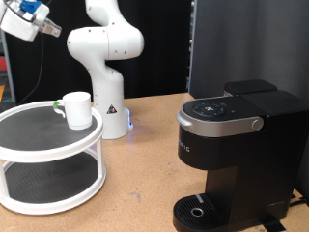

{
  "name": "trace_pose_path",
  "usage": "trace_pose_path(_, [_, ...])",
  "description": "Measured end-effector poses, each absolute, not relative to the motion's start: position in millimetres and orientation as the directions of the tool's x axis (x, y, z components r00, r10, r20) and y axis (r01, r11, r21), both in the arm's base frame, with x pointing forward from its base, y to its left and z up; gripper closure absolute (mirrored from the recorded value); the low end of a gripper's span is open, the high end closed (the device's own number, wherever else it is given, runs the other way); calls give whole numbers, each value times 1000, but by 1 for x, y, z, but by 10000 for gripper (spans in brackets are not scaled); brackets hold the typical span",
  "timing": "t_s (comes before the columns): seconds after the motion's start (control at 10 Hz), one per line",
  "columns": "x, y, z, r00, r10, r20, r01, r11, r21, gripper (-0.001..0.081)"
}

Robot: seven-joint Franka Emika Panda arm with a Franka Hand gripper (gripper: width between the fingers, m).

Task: Make a cup of coffee with the keurig machine

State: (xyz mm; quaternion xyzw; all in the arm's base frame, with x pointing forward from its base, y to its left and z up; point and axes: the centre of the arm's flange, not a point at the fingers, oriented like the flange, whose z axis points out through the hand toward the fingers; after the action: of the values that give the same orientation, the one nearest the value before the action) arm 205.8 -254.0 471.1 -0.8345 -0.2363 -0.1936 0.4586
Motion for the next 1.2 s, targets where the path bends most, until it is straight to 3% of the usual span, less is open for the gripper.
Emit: trace_pose_path(1.2, [206, -262, 383, 783, 300, 545, 609, -550, -572, 799])
